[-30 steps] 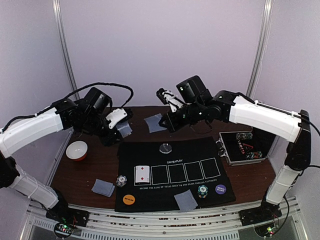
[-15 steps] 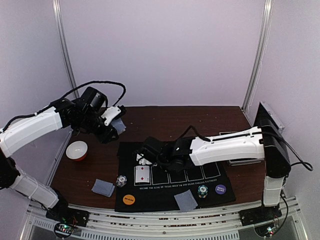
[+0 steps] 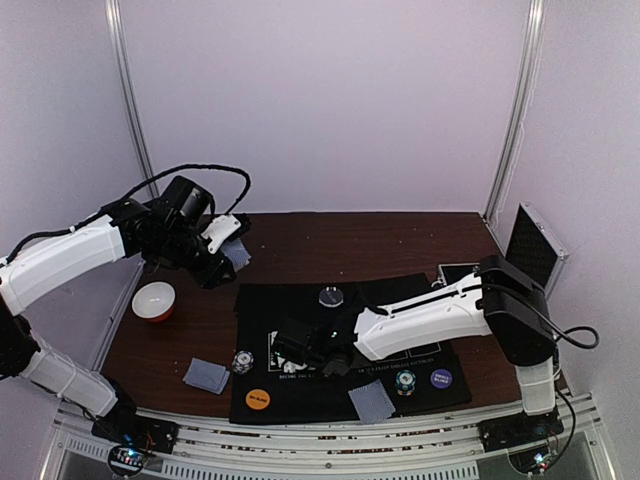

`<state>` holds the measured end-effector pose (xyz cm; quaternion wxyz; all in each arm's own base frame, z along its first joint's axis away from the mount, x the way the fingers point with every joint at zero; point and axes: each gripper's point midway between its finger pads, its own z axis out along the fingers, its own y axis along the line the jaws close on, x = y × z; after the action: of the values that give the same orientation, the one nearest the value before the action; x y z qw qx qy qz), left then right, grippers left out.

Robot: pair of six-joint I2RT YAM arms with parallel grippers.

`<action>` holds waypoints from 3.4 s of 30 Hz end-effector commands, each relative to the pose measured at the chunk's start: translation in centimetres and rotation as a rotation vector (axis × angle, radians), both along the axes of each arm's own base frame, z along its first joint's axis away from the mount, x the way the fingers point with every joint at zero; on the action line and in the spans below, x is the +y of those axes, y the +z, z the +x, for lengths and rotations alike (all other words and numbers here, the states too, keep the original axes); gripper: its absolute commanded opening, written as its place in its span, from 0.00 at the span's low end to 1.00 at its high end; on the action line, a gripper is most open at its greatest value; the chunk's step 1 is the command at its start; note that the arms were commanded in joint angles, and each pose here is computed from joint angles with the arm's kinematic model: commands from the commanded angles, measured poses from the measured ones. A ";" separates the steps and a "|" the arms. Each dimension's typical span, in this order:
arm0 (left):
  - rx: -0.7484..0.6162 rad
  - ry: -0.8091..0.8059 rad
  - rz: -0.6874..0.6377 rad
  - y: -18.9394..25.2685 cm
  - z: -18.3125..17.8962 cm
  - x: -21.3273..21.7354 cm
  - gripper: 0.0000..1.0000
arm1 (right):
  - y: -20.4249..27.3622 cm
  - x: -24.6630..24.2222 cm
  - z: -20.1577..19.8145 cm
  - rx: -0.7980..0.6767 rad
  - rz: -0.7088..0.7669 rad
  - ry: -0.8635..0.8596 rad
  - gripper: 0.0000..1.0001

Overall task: Distribute texas hold em gaming equipment
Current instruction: Flop the poker card in the community card area, then pick up the poker card from the face-down deck piles.

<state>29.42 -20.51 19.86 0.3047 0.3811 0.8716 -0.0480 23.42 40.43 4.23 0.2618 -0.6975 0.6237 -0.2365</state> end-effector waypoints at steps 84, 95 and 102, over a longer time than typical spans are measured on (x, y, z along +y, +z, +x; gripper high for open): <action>0.011 -0.392 -0.109 2.8 -5.4 -7.4 0.41 | 21.2 8.8 5.3 1.039 1.466 -0.209 0.54; 0.009 -0.375 -0.085 2.2 -5.1 -7.1 0.41 | 21.8 7.7 4.9 1.010 1.434 -0.222 0.19; 0.006 -0.357 -0.072 1.9 -4.9 -6.8 0.41 | 21.9 6.9 4.9 0.965 1.394 -0.242 0.14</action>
<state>24.07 -27.03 21.19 0.2885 0.5182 0.7935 -0.1368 28.08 48.26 24.35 0.2897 -0.3253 0.7380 0.5154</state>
